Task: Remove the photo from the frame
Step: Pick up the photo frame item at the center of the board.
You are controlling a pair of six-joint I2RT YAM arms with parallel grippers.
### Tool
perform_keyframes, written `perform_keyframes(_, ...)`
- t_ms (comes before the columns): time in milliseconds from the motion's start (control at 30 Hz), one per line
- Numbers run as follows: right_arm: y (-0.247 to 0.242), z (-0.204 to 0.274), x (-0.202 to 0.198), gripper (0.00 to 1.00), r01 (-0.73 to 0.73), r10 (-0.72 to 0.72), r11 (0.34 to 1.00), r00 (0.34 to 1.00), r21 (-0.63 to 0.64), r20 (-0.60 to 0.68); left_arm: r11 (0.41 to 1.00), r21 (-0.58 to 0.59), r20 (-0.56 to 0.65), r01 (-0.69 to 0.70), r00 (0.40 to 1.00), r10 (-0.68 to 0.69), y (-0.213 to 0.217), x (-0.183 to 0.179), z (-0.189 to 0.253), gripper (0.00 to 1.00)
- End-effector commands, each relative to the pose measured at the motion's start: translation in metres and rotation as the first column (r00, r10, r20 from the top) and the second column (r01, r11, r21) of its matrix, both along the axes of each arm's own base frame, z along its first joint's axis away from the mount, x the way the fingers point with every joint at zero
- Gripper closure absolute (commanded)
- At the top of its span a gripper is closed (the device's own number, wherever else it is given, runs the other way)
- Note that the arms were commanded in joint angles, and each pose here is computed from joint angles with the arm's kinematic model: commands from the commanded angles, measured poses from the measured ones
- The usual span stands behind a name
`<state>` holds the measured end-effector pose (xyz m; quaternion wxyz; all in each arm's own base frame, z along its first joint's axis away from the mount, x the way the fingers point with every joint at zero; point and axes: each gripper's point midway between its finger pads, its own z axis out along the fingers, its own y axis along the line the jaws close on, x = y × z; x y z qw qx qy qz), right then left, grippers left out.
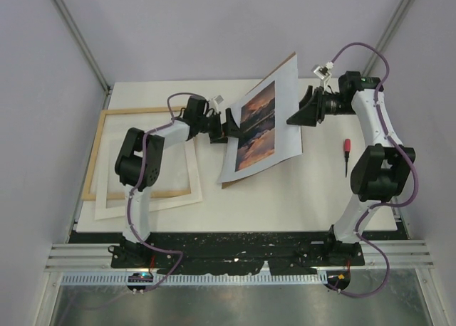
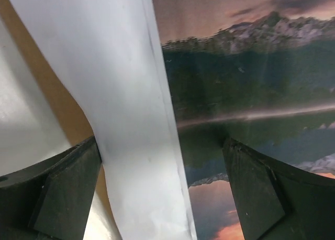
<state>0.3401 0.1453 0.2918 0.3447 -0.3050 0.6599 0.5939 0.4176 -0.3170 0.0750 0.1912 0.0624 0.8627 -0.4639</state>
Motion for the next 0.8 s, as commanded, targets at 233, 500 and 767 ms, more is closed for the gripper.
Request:
perform_keyframes(233,0.034,0.017,-0.025,0.26,-0.090,0.101,0.995,0.961,0.053,-0.256,0.971,-0.161,-0.027,0.178,0.983,-0.184,-0.037,-0.047,0.034,0.00)
perform_keyframes(500,-0.026,-0.006,-0.008,0.31,0.096,-0.096,0.995,0.915,-0.020,-0.392,0.977,-0.142,-0.038,0.159,0.985,-0.166,-0.026,-0.045,0.023,0.00)
perform_keyframes(767,-0.034,-0.020,-0.002,0.32,0.127,-0.096,0.991,0.896,0.043,-0.433,0.979,-0.133,-0.044,0.152,0.986,-0.159,-0.026,-0.043,0.018,0.00)
